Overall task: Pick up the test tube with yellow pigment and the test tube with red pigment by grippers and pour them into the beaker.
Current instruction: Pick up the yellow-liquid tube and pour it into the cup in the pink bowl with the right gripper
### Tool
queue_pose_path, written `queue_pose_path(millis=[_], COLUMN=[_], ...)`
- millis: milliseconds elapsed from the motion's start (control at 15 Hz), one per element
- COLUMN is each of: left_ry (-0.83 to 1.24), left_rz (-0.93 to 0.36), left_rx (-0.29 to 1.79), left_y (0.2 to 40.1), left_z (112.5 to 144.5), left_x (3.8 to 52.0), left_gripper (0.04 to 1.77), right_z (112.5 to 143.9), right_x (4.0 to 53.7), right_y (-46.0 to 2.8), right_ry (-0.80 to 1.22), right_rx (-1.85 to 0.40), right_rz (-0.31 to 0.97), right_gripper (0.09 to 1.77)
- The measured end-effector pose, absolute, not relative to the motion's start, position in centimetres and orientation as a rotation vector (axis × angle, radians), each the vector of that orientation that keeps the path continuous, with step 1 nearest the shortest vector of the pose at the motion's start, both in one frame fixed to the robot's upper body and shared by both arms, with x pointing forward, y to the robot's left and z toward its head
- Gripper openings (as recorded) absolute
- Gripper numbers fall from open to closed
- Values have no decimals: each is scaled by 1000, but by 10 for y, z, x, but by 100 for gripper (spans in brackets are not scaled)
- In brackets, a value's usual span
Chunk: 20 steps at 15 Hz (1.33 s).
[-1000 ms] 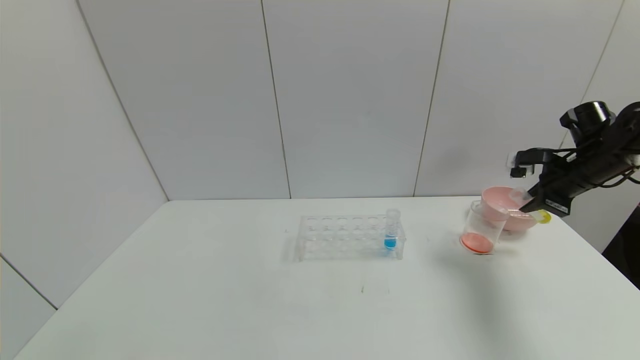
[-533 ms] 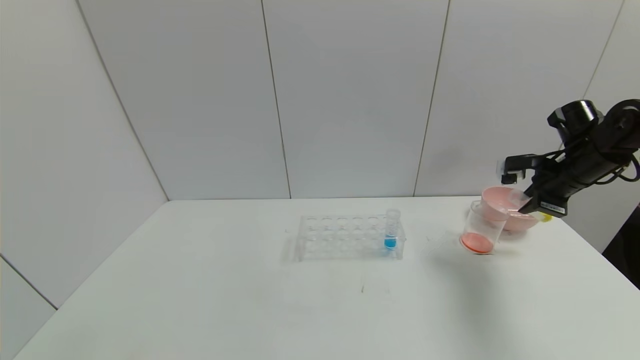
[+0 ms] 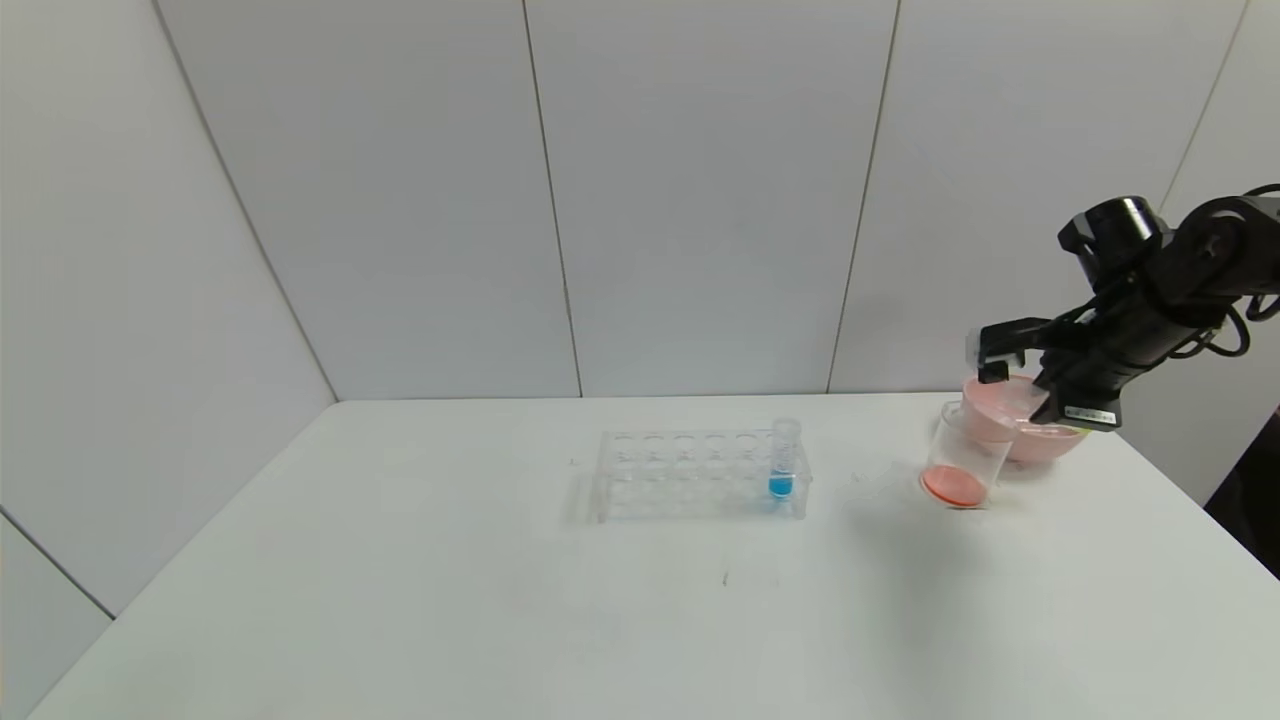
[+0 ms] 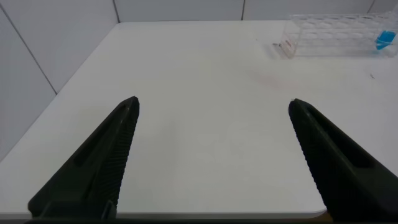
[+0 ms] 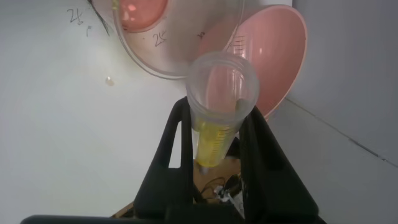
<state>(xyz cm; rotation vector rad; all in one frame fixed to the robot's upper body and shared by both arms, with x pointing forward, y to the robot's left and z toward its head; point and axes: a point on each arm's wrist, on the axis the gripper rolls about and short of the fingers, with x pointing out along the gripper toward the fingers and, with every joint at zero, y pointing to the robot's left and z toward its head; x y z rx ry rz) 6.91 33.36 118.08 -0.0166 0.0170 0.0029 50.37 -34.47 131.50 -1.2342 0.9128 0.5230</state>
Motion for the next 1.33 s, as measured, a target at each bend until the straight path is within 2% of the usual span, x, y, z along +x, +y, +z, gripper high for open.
queue_pose_path(millis=[800,1333], left_ry=[17,17], left_rz=[3,3], left_rx=[-17,-17], left_y=[334,334], left_z=[1181,1181], left_x=[69,69], left_gripper=[172,172], right_z=[1304,1309], right_x=[515,519], right_y=[-331,-326], right_ry=[941,931], right_rx=[-1402,-1537], right_rz=[498,447], right_gripper=[50,50])
